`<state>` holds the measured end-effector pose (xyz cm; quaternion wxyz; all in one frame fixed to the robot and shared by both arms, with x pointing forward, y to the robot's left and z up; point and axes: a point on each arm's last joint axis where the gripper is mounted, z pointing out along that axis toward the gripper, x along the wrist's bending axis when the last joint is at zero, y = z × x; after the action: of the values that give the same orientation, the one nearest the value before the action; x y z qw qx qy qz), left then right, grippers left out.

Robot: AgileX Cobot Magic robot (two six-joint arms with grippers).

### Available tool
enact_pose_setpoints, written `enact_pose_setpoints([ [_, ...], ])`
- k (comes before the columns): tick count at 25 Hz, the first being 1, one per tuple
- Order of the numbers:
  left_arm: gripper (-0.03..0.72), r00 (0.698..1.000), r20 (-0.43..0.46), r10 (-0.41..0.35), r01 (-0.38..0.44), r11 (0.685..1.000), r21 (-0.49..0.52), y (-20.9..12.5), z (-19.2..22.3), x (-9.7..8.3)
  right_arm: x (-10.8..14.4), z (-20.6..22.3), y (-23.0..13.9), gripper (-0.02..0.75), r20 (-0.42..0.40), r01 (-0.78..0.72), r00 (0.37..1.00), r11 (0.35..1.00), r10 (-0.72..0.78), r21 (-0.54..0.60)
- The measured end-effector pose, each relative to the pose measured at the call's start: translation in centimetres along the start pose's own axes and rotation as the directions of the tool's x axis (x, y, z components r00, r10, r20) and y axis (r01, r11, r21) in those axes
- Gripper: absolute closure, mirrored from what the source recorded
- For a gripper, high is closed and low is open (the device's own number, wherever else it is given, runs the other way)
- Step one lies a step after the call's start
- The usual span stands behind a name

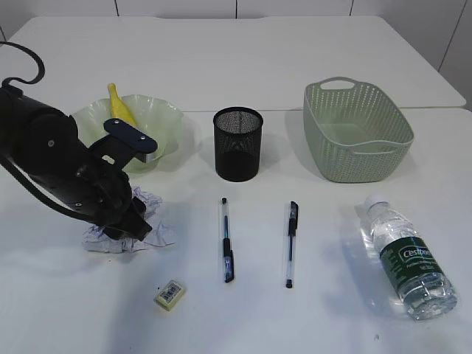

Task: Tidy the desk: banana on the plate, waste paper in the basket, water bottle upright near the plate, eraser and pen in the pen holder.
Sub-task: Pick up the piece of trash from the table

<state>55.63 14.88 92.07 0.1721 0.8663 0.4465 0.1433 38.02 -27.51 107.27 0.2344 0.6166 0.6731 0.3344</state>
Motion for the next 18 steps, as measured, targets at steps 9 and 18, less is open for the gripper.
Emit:
enact_pose_setpoints([
  [9, 0.586, 1.0, -0.002, 0.007, -0.007, 1.0, 0.004, 0.0, 0.0, 0.0, 0.0, 0.0, 0.0, 0.242, 0.0, 0.005, 1.0, 1.0, -0.005, 0.0],
  [18, 0.709, 1.0, -0.005, 0.001, -0.001, 1.0, -0.002, 0.2, -1.9, 0.1, 0.0, 0.0, 0.0, 0.242, 0.0, 0.008, 1.0, 1.0, -0.008, 0.0],
])
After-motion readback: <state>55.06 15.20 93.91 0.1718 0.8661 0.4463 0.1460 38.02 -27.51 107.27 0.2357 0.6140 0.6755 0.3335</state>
